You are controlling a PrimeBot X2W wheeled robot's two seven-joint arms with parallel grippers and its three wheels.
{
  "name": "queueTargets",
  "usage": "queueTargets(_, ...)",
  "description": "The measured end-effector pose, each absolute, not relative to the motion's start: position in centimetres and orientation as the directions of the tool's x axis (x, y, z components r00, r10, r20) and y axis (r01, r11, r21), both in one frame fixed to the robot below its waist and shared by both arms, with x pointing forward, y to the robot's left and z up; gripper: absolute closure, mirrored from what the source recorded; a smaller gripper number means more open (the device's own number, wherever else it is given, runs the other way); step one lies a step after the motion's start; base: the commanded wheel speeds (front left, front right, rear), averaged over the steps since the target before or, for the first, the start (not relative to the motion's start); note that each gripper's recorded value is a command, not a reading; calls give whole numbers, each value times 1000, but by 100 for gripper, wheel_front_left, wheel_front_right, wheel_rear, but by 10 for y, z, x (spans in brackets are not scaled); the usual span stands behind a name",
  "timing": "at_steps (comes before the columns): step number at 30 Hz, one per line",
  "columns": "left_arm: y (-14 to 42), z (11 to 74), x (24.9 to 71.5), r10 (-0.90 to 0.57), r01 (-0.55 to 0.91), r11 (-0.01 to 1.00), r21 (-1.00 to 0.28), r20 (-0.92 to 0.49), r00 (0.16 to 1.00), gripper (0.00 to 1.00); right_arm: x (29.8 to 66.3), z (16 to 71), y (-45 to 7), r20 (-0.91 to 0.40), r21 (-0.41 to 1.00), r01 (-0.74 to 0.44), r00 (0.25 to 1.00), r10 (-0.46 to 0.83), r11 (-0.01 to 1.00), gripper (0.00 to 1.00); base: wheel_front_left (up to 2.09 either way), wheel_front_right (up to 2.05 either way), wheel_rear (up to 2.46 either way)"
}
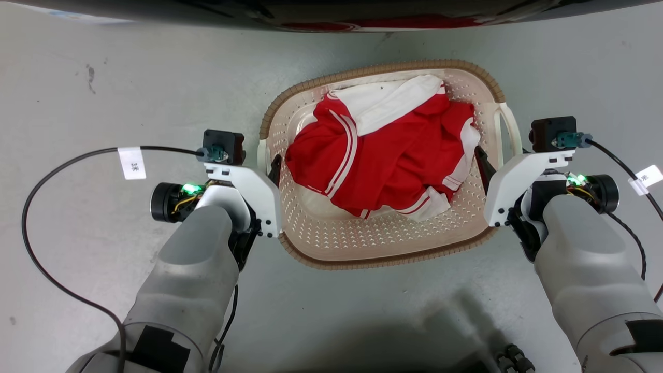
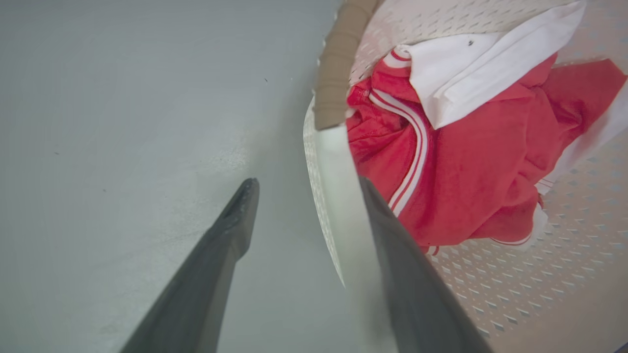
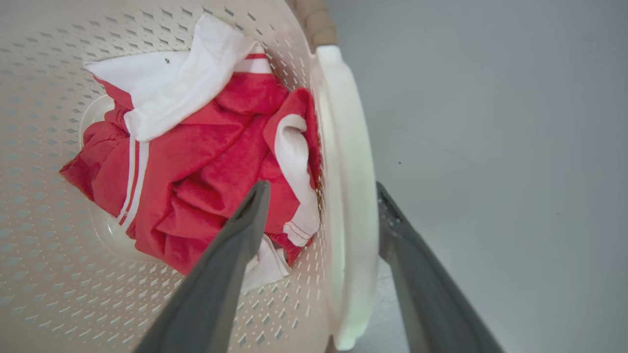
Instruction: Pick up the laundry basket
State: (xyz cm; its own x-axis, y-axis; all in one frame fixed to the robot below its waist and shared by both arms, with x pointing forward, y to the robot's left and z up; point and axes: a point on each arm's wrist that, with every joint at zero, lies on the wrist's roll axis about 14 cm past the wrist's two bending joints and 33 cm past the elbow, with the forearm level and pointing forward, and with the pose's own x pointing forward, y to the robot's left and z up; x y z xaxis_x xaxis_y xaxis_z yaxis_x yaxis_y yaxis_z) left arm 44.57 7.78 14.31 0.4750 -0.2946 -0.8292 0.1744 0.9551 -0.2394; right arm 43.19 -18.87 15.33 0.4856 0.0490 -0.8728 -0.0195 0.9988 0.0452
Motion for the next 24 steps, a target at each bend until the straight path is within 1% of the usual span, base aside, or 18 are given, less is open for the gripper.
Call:
queueTargets(7, 76, 132, 442, -301, 166, 953, -254, -853, 427, 0, 426, 141, -185, -896, 68, 7, 440, 58, 998, 0, 0, 0, 0)
queueTargets(8, 75, 130, 441, -305, 165, 952, -258, -855, 419, 6, 425, 140, -185, -897, 72, 13, 437, 59, 997, 56, 0, 0, 0)
queueTargets(9, 75, 129, 441, -306, 164, 952, -260, -857, 415, 60, 424, 139, -184, -899, 74, 16, 434, 60, 997, 100, 0, 0, 0)
queueTargets(10, 74, 128, 440, -309, 167, 950, -262, -857, 413, 100, 423, 138, -184, -903, 78, 22, 426, 61, 997, 100, 0, 0, 0)
queueTargets(24, 72, 135, 445, -318, 159, 948, -276, -850, 421, 100, 415, 142, -177, -908, 107, 28, 409, 86, 994, 100, 0, 0, 0)
